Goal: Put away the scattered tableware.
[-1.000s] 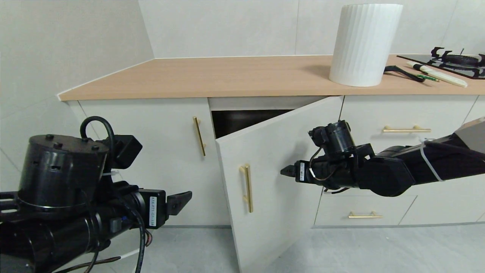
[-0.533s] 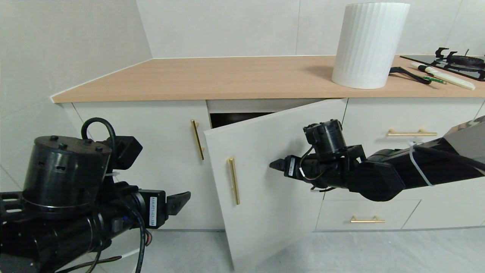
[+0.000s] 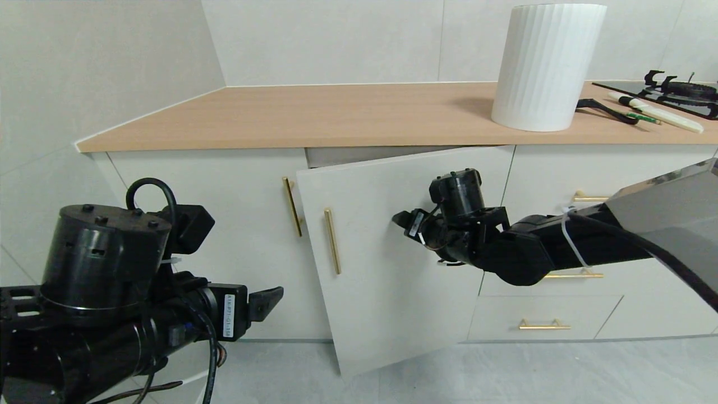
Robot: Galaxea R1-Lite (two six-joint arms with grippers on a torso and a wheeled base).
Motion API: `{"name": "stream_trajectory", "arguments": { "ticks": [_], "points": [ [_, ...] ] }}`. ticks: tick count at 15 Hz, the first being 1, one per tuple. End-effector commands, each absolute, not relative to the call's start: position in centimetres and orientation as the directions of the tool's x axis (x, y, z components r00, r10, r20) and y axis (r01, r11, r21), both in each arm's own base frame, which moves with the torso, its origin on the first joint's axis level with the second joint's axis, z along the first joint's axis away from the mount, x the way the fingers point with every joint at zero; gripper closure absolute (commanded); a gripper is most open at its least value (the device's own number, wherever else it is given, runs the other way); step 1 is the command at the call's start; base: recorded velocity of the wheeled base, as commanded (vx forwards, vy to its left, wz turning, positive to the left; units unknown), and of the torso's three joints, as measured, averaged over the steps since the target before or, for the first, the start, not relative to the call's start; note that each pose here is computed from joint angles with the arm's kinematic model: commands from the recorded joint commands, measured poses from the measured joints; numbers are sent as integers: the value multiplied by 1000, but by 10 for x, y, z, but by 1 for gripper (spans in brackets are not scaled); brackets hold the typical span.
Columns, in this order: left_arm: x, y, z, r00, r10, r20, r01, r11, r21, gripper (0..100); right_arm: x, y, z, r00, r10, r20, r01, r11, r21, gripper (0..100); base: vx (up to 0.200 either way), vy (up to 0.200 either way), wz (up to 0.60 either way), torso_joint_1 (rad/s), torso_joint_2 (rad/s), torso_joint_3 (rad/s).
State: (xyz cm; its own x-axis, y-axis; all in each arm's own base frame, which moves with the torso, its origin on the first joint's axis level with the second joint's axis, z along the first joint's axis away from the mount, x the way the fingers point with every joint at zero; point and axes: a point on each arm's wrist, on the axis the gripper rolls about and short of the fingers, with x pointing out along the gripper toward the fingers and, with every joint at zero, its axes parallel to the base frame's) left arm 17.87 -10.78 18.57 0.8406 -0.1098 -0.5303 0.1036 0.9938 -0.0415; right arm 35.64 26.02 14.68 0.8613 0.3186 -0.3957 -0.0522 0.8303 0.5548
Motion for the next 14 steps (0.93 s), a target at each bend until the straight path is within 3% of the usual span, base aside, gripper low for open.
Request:
{"name": "stream_trajectory", "arguments": {
  "ticks": [1, 14],
  "points": [
    [179, -108, 185, 840, -109, -531, 103, 994, -41, 0, 364, 263, 137, 866, 295, -404, -32, 838, 545, 0, 0, 0, 0, 0, 0, 0],
    [180, -108, 185, 839, -108, -533, 101, 994, -41, 0, 410, 249, 127, 939, 52, -341, 138, 849, 510, 0, 0, 0, 0, 0, 0, 0]
  ]
}}
